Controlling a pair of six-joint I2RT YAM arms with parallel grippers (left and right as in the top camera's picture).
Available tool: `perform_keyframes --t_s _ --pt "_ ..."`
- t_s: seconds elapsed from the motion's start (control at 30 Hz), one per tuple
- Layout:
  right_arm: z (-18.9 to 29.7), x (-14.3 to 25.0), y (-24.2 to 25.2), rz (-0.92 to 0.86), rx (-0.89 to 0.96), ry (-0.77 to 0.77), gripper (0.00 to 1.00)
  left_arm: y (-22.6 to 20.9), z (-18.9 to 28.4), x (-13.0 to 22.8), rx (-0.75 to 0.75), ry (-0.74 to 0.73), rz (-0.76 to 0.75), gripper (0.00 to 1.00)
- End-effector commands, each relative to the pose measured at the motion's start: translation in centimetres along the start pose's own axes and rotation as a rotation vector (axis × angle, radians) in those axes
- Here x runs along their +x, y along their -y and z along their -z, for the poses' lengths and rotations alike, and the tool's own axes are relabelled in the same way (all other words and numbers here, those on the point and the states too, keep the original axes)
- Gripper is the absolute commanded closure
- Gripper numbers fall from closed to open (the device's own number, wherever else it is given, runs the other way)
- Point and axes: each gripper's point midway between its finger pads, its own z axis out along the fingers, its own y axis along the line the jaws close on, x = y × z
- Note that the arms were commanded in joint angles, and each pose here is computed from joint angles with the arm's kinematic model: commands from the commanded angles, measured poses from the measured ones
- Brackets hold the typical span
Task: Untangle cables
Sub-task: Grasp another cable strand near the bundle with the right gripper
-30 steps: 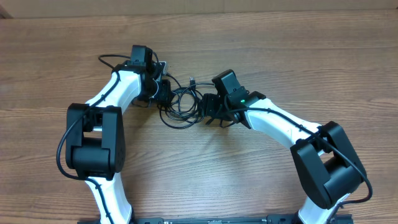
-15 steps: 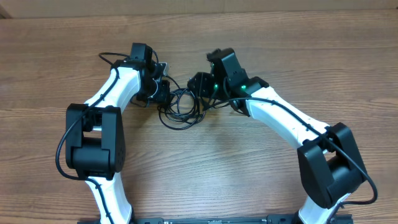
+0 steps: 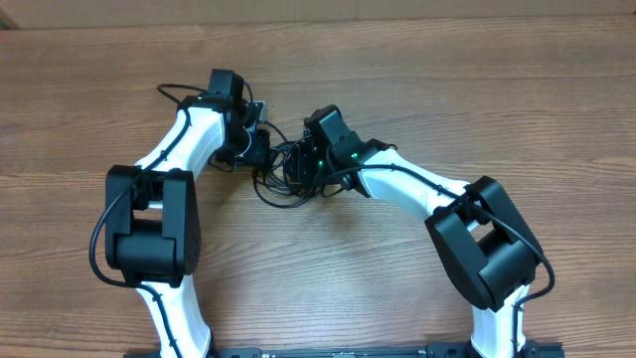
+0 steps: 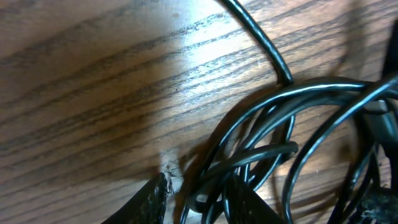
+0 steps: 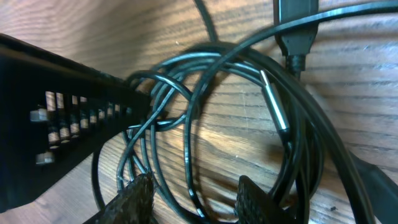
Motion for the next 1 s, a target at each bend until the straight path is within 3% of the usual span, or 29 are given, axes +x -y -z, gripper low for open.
perform_keyframes --t_s 0.0,0.3,0.43,0.5,0.57,0.6,0.67,0.77,0.97 --pt "-0.5 0.0 -0.4 0.021 -0.008 0.014 0.57 -0.6 -2.1 1.1 -0.009 -0.055 0.010 0.68" --pt "-3.8 1.3 0.9 0.026 0.011 -0.011 0.55 -0.8 -2.3 1.2 -0.010 -0.061 0.014 0.87" --pt "-5.4 2.3 1.0 0.041 0.008 -0.024 0.54 -0.6 -2.4 1.0 -0.009 -0.055 0.008 0.90" --pt "-5.9 2.3 1.0 0.044 0.002 -0.020 0.61 -0.6 -2.4 1.0 -0.009 -0.055 0.007 0.90" --pt "-5.9 2.2 0.9 0.046 -0.002 -0.014 0.78 -0.6 -2.4 1.0 -0.009 -0.055 0.007 0.91" --pt "-5.9 2.2 0.9 0.046 -0.003 -0.014 0.92 -0.6 -2.4 1.0 -0.009 -0.054 0.007 0.91" --pt "-5.3 1.6 0.6 0.046 -0.009 -0.002 0.96 -0.6 -2.4 1.0 -0.009 -0.054 -0.009 0.92" --pt "-2.7 -0.4 -1.1 0.043 -0.058 0.035 0.96 -0.5 -2.4 1.0 -0.008 -0.055 -0.046 0.92" --pt "9.0 -6.8 -5.9 0.049 -0.274 0.186 0.96 -0.5 -2.4 0.9 -0.008 -0.050 -0.047 0.89"
